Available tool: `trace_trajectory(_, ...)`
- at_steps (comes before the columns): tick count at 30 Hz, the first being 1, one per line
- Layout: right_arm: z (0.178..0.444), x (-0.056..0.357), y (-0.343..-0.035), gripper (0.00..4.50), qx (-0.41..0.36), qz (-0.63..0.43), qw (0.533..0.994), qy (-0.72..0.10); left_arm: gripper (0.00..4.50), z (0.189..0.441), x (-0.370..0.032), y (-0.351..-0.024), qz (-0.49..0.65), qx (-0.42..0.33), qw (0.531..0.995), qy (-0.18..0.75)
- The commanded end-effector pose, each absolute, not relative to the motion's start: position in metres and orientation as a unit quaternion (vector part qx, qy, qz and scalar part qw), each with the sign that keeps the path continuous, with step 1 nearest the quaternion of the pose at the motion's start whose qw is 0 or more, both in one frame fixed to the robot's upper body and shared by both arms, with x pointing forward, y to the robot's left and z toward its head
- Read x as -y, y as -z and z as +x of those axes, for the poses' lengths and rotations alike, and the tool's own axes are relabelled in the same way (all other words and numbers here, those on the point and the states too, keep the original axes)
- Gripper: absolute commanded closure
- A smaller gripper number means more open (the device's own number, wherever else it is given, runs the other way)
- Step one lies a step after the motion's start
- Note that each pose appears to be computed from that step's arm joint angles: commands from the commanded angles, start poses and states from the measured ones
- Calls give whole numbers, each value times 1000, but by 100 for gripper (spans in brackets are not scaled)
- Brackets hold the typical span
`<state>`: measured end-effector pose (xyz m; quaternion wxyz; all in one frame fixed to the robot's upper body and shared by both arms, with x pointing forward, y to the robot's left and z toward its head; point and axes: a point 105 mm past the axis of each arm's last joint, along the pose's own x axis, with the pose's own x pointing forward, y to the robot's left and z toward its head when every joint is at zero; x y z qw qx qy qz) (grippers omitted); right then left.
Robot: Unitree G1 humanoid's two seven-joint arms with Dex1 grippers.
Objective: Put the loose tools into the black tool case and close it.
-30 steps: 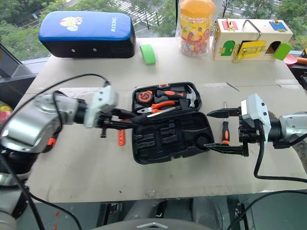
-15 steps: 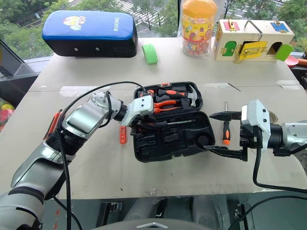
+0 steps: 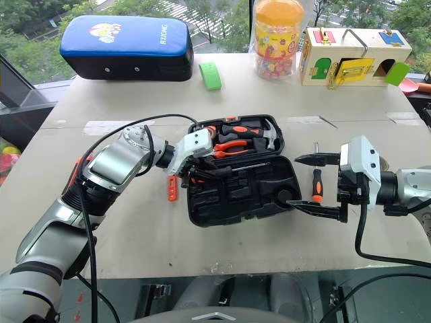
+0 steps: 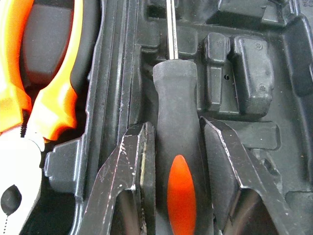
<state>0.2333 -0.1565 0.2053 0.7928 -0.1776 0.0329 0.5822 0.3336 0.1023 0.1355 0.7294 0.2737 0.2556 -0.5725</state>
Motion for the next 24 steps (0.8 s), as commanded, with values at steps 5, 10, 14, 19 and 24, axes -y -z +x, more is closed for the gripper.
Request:
trace_trajectory(5, 231, 154, -212, 0, -16, -183, 789, -586, 85, 339, -104, -152, 271, -235, 749, 557)
trace_trajectory(10, 230, 154, -212, 0, -16, -180, 791, -585, 45, 329, -98, -178, 246, -216, 746, 580)
trace_trajectory(14, 231, 154, -212, 0, -16, -180, 792, -584, 103, 330, -95, -187, 251, -196, 747, 583)
trace_trajectory(19, 232, 154, -212, 0, -15, -181, 791, -584, 308, 334, -92, -178, 263, -199, 741, 586)
trace_trajectory(24, 233, 156, -210, 0, -19, -184, 794, -579, 447, 342, -92, -161, 284, -208, 736, 578)
